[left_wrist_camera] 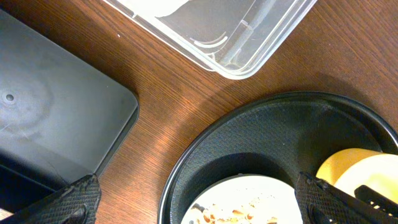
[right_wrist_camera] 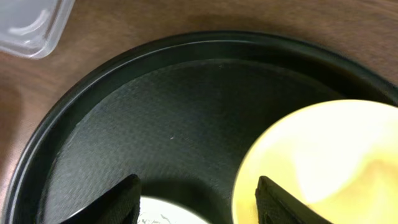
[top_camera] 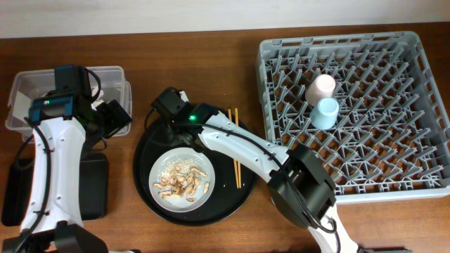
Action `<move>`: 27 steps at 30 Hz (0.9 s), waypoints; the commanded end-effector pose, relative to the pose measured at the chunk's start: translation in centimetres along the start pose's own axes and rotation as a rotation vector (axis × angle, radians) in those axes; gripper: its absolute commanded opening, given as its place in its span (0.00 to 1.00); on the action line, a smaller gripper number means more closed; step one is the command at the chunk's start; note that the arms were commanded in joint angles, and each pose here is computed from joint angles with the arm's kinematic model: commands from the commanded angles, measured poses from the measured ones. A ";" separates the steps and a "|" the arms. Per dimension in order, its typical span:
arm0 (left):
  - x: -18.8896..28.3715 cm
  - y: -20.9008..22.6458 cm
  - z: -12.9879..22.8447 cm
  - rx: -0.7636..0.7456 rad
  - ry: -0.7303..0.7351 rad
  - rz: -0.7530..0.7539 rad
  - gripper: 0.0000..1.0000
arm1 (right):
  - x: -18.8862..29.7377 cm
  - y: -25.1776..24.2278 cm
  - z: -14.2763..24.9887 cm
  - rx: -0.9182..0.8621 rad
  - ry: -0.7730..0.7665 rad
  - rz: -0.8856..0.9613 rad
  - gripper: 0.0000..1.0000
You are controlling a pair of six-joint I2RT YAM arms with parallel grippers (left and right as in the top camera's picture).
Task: Sort waste into correct bins and load items into the dishwasher rack
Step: 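Reach the right gripper to the yellow bowl and grasp its rim, then carry the yellow bowl to the rack and place it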
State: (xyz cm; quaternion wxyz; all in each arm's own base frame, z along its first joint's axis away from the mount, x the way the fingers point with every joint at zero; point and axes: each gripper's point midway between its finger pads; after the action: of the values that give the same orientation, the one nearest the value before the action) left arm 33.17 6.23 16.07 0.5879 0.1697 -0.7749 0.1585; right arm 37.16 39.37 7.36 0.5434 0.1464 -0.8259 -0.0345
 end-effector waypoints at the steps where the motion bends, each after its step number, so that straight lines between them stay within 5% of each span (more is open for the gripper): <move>1: 0.7 0.0 -0.4 0.011 -0.022 0.010 0.99 | -2.6 -2.0 1.0 -0.019 0.018 0.089 0.57; 5: 0.7 0.0 -0.4 0.011 -0.022 0.010 0.99 | -2.9 -2.2 1.2 -0.017 0.027 0.096 0.51; 12: 0.7 0.0 -0.4 0.011 -0.022 0.010 0.99 | -1.4 -1.8 0.5 -0.021 0.010 0.077 0.06; 17: 0.7 0.0 -0.4 0.011 -0.022 0.010 0.99 | 7.3 -2.6 -5.4 -0.091 -0.090 0.039 0.04; 23: 0.7 0.0 -0.4 0.011 -0.022 0.010 0.99 | 23.2 -15.6 -12.9 -0.341 -0.239 0.101 0.04; 27: 0.7 0.0 -0.4 0.011 -0.022 0.010 0.99 | 30.5 -27.6 -9.4 -0.579 -0.143 0.066 0.04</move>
State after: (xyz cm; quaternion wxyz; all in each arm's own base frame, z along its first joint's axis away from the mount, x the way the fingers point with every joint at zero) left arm 33.18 6.24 16.07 0.5877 0.1697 -0.7750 0.1585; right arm 41.95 8.90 30.75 0.4910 -0.0716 -0.8390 -0.2231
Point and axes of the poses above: each gripper's point midway between its finger pads, its own x axis back along the fingers, its own y axis along the line the jaws close on, z = x × y, and after that the axes turned 11 degrees about -x, right-handed
